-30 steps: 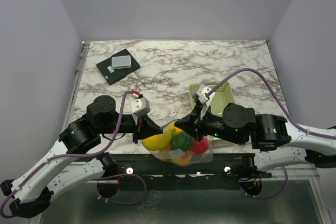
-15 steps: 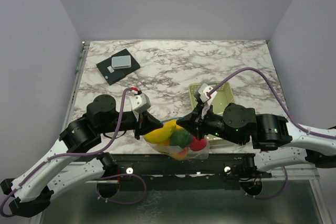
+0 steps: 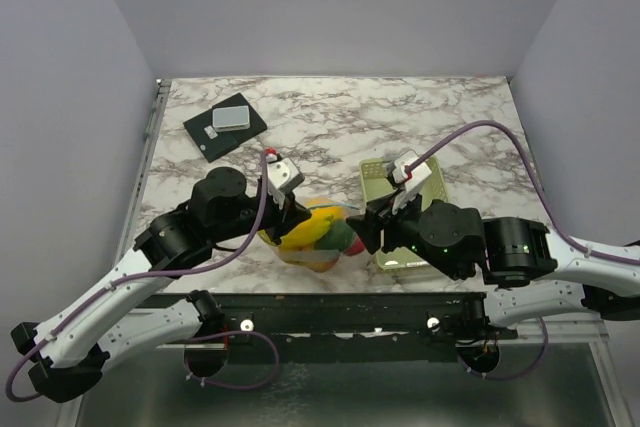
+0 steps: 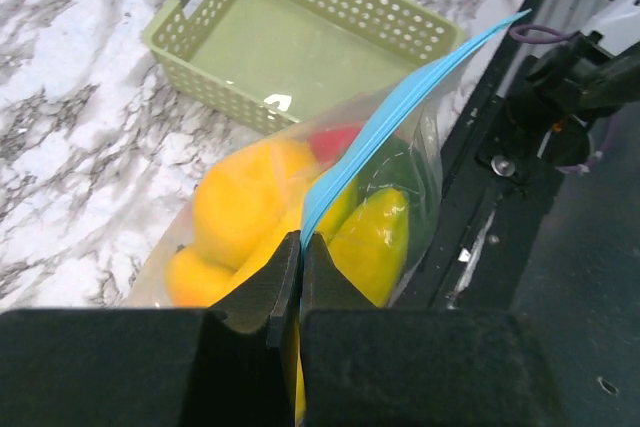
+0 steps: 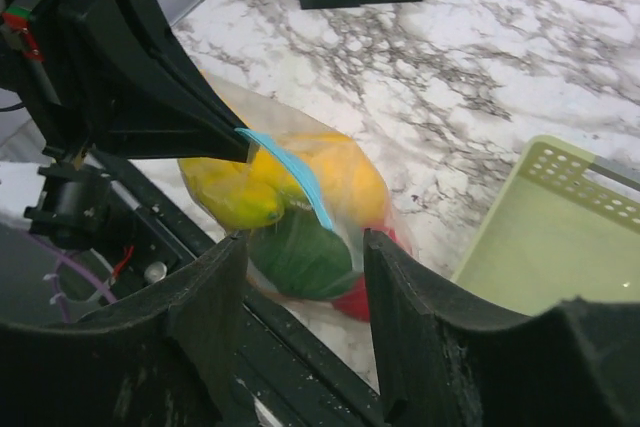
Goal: Place the food in the zip-top bag and seal the zipper
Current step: Place the zipper food storage bag at the center of the board.
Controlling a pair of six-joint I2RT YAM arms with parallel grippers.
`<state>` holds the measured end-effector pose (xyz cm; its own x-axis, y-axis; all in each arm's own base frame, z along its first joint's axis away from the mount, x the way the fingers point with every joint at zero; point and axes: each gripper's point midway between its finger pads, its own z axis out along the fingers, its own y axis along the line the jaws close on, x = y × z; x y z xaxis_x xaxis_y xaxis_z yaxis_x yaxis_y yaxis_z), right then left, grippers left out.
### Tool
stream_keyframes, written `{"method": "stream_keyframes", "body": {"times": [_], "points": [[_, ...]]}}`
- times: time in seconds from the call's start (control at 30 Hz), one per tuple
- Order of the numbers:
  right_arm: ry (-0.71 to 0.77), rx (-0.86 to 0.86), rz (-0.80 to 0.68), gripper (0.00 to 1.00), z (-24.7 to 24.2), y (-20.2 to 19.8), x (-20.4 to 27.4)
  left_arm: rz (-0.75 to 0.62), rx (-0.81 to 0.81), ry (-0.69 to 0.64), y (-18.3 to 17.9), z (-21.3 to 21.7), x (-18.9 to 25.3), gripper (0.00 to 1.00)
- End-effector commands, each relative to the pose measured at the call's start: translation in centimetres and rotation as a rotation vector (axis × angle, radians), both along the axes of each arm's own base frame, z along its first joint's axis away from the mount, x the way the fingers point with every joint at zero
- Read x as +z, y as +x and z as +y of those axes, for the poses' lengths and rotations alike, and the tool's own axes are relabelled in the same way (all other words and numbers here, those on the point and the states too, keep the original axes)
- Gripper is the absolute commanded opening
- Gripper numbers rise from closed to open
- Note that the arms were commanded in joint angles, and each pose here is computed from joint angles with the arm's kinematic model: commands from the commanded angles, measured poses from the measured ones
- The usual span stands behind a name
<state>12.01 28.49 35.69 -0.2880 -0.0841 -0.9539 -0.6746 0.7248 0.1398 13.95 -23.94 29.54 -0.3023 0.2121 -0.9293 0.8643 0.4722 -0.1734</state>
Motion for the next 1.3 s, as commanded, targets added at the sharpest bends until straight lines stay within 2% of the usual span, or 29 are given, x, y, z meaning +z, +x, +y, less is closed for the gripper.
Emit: {"method": "stream_keyframes", "body": {"times": [0.0,0.27,0.8,1.03,1.27], "points": [[-0.033,-0.176,-0.020,0.57,-3.3,1.9,-0.7,-0.106,0.133,-0.025,3.0,0.5,3.1,0.00],[-0.034,-0.258,-0.033,0.63,-5.5,2.7,-1.3,-0.198,0.374,0.115,9.0,1.4,2.3,0.00],[0.063,-0.280,-0.015,0.63,-8.9,2.5,-1.0,-0.372,0.549,0.346,19.0,-0.1,2.0,0.00],[0.094,-0.270,-0.022,0.63,-10.3,2.4,-0.2,-0.361,0.637,0.352,26.0,3.0,0.9,0.00],[0.096,-0.260,-0.024,0.64,-10.6,2.3,-0.2,-0.389,0.728,0.367,29.9,5.1,1.3,0.00]]}}
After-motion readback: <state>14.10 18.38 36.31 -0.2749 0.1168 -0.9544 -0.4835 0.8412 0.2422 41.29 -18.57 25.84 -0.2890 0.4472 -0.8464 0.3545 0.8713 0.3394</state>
